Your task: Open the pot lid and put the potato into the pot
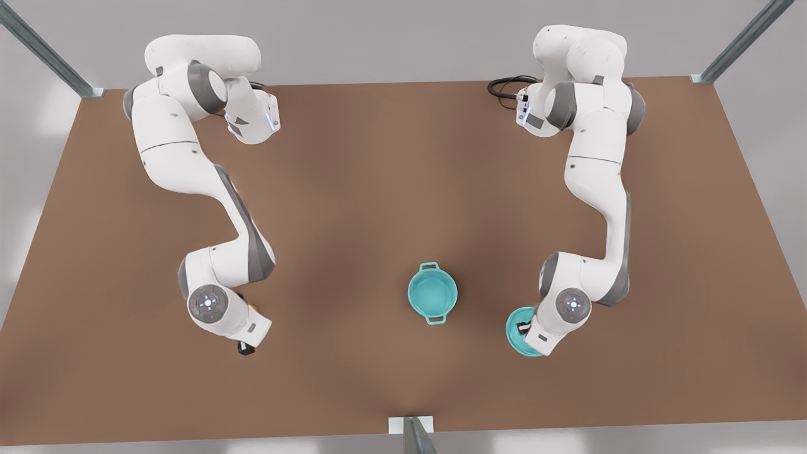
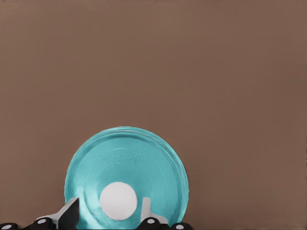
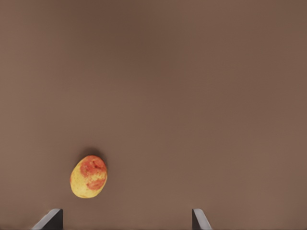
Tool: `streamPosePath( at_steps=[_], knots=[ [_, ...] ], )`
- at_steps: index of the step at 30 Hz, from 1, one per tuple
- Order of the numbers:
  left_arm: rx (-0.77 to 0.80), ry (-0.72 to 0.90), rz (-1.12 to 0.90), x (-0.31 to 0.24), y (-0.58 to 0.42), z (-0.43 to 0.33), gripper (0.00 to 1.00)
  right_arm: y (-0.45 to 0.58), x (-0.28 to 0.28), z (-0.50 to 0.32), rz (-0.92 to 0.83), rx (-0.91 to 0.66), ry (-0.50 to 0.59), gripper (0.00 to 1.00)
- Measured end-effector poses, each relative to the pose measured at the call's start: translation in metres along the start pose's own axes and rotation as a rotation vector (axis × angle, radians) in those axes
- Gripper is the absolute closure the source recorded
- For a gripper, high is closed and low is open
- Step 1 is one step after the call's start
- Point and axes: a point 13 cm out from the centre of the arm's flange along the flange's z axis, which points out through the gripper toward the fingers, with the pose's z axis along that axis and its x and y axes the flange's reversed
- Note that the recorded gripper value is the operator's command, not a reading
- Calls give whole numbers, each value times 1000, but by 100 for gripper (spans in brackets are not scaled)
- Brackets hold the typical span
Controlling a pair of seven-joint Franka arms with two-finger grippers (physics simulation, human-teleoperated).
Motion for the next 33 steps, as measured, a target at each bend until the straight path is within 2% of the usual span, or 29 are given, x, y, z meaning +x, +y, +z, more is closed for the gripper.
streamPosePath(
  at_steps=[2, 3, 5, 6, 7, 8, 10, 18, 25, 33],
  knots=[
    [7, -14, 22, -7, 7, -11, 0, -2, 4, 5, -24, 7, 3, 0],
    [52, -30, -27, -23, 36, -51, 0, -1, 15, 7, -24, 9, 7, 0],
    [140, -69, -139, -36, 129, -185, 0, 1, 36, 11, -15, 12, 4, 0],
    [142, -66, -144, -7, 158, -243, 0, 2, 41, 11, -9, 15, -4, 0],
    [133, -43, -133, 46, 177, -277, 0, 3, 46, 11, -3, 16, -9, 0],
    [127, -33, -117, 78, 186, -289, 0, 4, 49, 12, 3, 17, -15, 0],
    [127, -31, -82, 96, 191, -297, 0, 4, 49, 14, 0, 18, -21, 0],
    [129, -12, 27, 102, 197, -298, 0, 39, 56, 57, 30, -46, -63, 0],
    [129, 6, 109, 107, 190, -293, 0, 47, 70, 71, 78, -18, -88, 0],
    [129, 12, 164, 109, 189, -290, 0, 55, 56, 91, 98, -16, -113, 0]
  ],
)
